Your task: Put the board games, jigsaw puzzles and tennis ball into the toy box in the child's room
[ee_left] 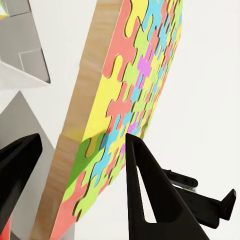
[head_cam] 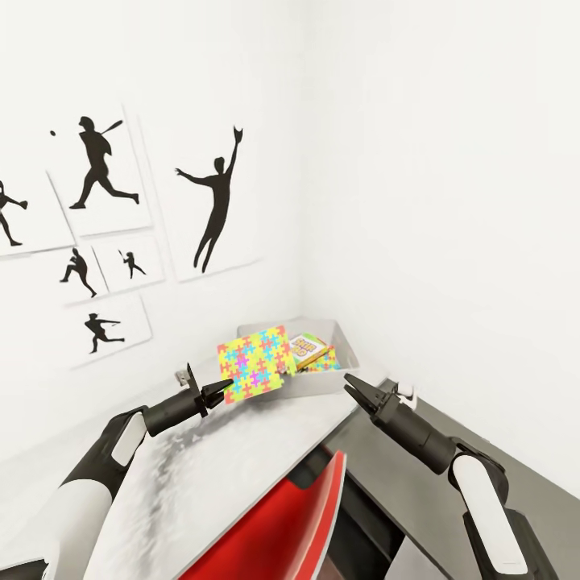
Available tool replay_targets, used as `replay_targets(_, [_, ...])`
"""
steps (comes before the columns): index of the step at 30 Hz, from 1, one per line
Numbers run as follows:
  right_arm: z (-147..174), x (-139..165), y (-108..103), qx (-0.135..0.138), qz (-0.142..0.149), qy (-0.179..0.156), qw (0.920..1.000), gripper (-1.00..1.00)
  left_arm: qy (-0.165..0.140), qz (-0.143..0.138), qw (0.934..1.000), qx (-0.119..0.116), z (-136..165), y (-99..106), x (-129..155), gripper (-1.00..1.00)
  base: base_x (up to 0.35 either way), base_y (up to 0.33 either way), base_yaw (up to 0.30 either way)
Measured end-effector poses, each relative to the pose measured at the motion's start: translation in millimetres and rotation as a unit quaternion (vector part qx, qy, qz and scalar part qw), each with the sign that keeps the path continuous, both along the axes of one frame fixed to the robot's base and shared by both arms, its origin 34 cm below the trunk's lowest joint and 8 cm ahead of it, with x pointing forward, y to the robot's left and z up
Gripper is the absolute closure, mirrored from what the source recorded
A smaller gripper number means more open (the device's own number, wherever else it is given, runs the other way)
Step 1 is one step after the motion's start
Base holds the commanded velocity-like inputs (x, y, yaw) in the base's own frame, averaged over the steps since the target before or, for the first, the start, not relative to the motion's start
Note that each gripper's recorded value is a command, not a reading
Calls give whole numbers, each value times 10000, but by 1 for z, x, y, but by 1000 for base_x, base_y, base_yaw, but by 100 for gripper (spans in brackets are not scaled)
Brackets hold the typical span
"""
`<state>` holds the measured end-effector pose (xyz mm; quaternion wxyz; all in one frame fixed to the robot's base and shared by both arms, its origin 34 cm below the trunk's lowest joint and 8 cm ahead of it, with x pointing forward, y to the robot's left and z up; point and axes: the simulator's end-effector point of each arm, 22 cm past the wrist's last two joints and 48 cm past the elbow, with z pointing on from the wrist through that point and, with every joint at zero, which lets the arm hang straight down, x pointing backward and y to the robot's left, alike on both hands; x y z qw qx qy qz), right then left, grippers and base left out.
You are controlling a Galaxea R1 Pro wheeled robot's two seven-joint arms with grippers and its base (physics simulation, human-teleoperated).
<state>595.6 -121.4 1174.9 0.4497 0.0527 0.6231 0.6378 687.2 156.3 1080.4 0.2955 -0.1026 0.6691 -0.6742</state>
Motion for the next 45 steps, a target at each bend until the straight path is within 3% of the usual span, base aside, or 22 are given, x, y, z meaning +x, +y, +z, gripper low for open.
replay_targets(35, [-6, -2, 14, -147, 117, 87, 9998, -100, -4, 24, 10000, -20, 1, 2, 1, 100, 9, -3, 0])
replay_targets(45, [-33, 5, 12, -592, -37, 603, 9964, -100, 7, 75, 10000, 17, 0, 11, 2, 100, 0, 0, 0])
